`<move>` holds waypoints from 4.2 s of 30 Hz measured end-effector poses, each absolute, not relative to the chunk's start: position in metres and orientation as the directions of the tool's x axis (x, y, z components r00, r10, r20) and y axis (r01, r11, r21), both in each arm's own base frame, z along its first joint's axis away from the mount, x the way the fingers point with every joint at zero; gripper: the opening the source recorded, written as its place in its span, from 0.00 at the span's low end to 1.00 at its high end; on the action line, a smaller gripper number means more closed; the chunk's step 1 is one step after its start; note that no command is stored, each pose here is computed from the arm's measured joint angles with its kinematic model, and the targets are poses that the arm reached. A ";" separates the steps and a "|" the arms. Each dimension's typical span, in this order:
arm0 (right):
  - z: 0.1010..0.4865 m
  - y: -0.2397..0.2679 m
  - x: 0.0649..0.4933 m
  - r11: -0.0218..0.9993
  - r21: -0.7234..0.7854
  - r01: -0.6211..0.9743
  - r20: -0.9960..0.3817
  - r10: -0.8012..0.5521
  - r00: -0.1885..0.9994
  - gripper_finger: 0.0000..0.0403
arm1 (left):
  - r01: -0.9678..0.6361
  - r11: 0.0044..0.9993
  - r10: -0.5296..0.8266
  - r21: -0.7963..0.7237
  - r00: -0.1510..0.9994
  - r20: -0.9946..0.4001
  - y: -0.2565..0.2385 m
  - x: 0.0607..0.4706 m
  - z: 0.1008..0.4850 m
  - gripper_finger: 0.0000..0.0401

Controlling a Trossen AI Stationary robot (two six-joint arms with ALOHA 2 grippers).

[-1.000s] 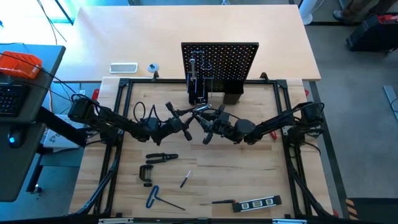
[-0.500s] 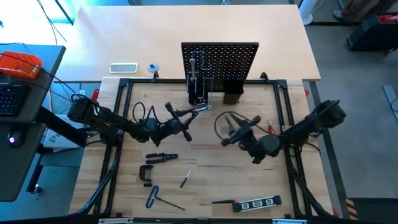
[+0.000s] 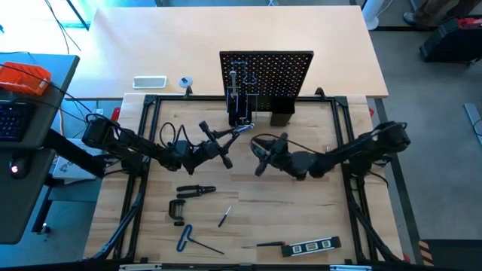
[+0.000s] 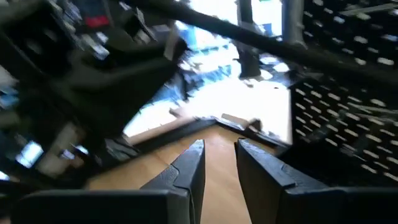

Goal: Hang tools onto peg board
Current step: Hang the wrench onto the pegboard

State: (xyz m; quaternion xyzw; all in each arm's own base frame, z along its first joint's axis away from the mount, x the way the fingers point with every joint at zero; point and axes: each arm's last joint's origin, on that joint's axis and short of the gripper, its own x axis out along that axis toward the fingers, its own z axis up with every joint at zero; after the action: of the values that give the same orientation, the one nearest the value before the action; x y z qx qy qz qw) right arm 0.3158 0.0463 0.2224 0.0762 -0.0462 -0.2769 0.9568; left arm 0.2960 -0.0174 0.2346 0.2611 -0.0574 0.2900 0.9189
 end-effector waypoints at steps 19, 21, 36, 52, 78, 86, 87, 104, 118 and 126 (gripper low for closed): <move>0.231 0.008 0.343 0.927 0.199 0.319 0.287 -0.366 0.885 0.22 | -0.561 0.668 0.492 0.489 0.826 0.275 -0.016 0.296 0.236 0.20; 0.233 0.008 0.346 0.933 0.189 0.307 0.281 -0.351 0.893 0.22 | -0.566 0.666 0.497 0.487 0.822 0.277 -0.015 0.296 0.237 0.20; 0.240 0.005 0.349 0.935 0.187 0.302 0.306 -0.347 0.886 0.22 | -0.558 0.660 0.494 0.502 0.827 0.269 -0.012 0.296 0.236 0.20; 0.252 -0.005 0.353 0.923 0.213 0.322 0.345 -0.379 0.859 0.22 | -0.556 0.671 0.486 0.491 0.829 0.276 -0.013 0.296 0.236 0.20; 0.263 0.015 0.375 0.896 0.040 0.442 0.165 -0.442 0.882 0.01 | -0.460 0.776 0.420 0.430 0.887 0.191 -0.017 0.298 0.229 0.43; 0.273 0.019 0.367 0.917 0.009 0.398 0.114 -0.396 0.911 0.00 | -0.206 0.938 0.173 0.279 0.975 0.136 -0.003 0.294 0.237 0.44; 0.274 0.019 0.367 0.919 0.007 0.394 0.110 -0.393 0.913 0.00 | -0.167 0.953 0.137 0.252 0.982 0.133 0.001 0.294 0.238 0.44; 0.269 0.027 0.367 0.961 0.027 0.275 0.061 -0.276 0.959 0.00 | 0.282 0.958 -0.285 0.056 0.957 0.055 0.032 0.286 0.236 0.45; 0.268 0.026 0.366 0.964 0.034 0.265 0.031 -0.266 0.963 0.00 | 0.319 0.946 -0.322 0.061 0.945 0.061 0.037 0.285 0.237 0.45; 0.276 0.023 0.362 0.971 0.016 0.240 0.041 -0.240 0.970 0.00 | 0.328 0.942 -0.334 0.072 0.938 0.090 0.039 0.284 0.240 0.45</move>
State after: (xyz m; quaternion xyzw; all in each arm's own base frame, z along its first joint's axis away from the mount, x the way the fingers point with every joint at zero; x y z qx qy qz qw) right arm 0.3622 0.0229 0.2761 0.0052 -0.0212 -0.1210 0.9924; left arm 0.2843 0.0387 0.2405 0.0280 -0.0505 -0.1682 0.9841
